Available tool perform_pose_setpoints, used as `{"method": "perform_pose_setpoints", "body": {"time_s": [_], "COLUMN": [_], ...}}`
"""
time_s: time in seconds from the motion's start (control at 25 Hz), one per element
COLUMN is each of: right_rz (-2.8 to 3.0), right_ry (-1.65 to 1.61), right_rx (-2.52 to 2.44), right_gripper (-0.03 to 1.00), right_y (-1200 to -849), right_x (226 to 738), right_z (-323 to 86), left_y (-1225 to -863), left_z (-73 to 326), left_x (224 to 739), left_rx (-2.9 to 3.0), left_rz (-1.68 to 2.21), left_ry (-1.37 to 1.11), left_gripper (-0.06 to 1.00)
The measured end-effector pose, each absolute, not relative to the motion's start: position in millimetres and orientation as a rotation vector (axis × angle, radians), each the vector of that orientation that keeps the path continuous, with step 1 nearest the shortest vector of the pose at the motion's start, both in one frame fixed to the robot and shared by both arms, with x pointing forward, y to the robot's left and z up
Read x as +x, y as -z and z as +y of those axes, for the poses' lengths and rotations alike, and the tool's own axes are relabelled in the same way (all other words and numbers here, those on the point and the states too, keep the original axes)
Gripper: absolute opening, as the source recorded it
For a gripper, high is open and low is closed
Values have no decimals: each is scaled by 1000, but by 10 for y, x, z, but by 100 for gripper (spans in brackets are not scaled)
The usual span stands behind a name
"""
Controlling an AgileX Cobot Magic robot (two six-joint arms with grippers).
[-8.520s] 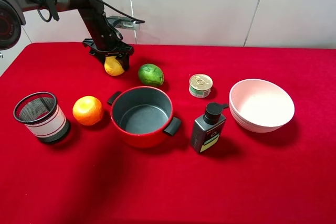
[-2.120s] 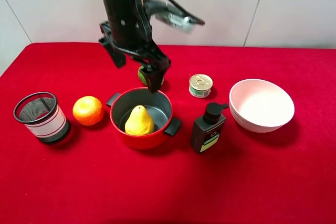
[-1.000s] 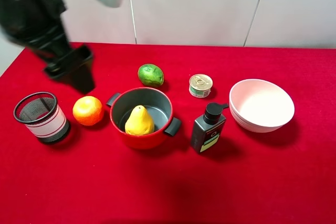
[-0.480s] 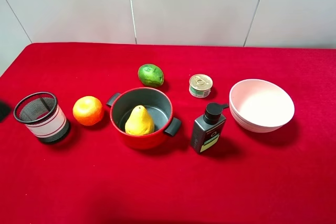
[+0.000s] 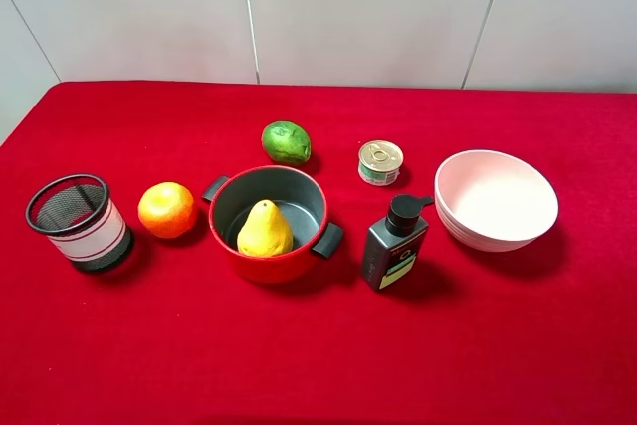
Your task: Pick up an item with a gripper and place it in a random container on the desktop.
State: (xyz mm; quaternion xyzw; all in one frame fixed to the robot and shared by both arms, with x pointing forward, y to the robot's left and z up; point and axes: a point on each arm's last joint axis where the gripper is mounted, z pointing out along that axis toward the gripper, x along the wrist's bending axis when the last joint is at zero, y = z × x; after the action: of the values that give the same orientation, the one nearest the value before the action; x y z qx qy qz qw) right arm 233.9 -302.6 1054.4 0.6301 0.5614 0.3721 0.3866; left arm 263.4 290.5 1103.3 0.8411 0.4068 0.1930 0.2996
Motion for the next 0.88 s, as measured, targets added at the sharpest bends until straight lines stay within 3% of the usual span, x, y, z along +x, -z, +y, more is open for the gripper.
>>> {"method": "perform_pose_setpoints", "body": {"time_s": [0.48,0.88], "right_rz": [1429,1429], "right_ry": [-947,-947], "right_rx": [1604,1604], "right_gripper": [69,69], "right_y": [-10544,-10544], "right_x": [2339,2339], "right_z": [-3026,-3026], "left_y": [-10760,-10561], "left_z": [3061,3052], "left_x": [2437,2511], "left_rx": [1915,1888], "left_rz": [1554,1658], "left_ry": [-705,-715], "left_gripper": [99,99]}}
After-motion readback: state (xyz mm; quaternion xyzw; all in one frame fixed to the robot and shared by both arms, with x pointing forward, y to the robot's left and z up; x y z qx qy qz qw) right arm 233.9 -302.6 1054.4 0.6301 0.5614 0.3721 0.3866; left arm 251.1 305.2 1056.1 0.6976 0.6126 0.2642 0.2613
